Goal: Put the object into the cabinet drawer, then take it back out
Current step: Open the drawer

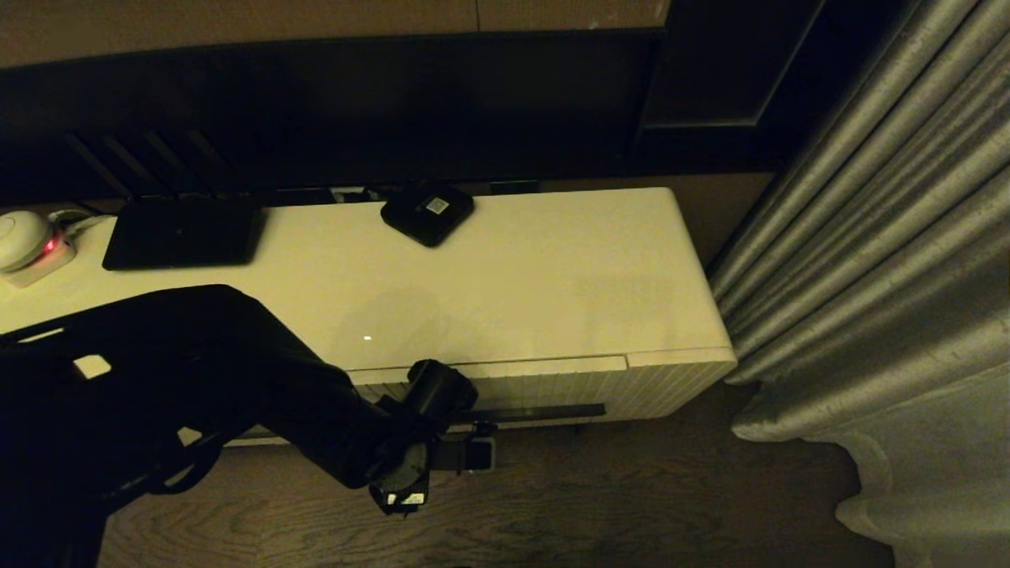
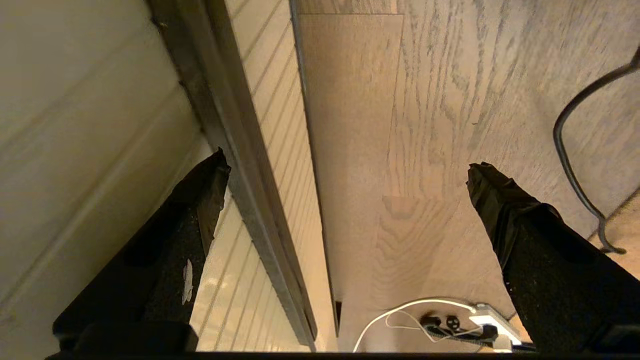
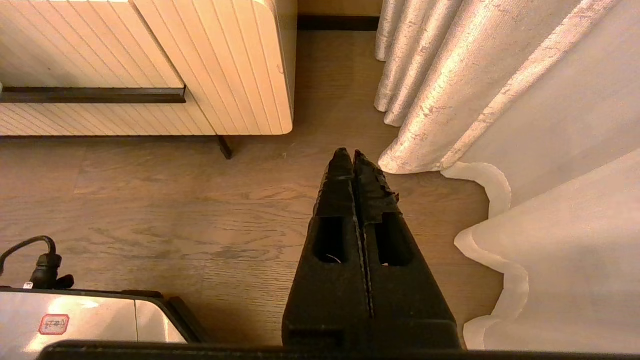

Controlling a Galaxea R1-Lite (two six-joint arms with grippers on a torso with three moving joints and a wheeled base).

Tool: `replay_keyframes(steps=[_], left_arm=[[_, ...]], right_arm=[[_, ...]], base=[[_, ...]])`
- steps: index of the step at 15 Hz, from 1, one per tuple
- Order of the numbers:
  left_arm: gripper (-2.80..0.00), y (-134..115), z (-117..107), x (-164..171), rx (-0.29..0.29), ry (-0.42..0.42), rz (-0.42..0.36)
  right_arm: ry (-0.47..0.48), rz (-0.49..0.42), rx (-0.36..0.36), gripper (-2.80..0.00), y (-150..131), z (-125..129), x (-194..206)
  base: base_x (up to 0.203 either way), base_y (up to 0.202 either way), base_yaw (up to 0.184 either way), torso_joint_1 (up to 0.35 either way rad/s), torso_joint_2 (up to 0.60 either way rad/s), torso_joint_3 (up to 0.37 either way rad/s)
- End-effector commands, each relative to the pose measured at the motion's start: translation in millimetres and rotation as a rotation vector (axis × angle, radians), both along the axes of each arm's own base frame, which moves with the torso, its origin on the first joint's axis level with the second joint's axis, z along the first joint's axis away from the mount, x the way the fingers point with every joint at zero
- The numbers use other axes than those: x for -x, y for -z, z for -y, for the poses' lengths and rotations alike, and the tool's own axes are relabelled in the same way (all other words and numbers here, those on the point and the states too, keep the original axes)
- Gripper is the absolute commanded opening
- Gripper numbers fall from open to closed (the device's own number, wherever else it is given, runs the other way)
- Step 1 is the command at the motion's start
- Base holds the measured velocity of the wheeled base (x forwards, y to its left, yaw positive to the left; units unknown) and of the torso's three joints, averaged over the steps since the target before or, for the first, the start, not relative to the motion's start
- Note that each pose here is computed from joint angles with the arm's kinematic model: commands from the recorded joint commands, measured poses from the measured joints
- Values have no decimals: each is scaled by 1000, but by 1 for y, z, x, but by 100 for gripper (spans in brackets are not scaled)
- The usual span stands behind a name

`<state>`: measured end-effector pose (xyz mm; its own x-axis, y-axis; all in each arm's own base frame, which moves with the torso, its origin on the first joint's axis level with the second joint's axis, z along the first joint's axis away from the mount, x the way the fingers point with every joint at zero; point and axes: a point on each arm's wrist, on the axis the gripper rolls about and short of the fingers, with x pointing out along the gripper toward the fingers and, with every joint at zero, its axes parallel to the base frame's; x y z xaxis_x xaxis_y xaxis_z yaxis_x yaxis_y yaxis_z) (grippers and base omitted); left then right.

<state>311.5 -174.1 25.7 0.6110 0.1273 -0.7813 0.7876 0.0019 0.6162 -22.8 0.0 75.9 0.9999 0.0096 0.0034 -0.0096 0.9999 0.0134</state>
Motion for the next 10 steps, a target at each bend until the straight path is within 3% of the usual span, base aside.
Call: replay_keyframes(steps=[1,10], left_arm=[[0,2,-1,-1,-4,3,-7],[0,4,-2,1,16,18,-36]], right_arm=[[-1,0,0,-280,0,0,0],[-1,-2,0,-280,0,0,0]], base=[[0,0,0,0,0,0],[0,0,0,0,0,0]])
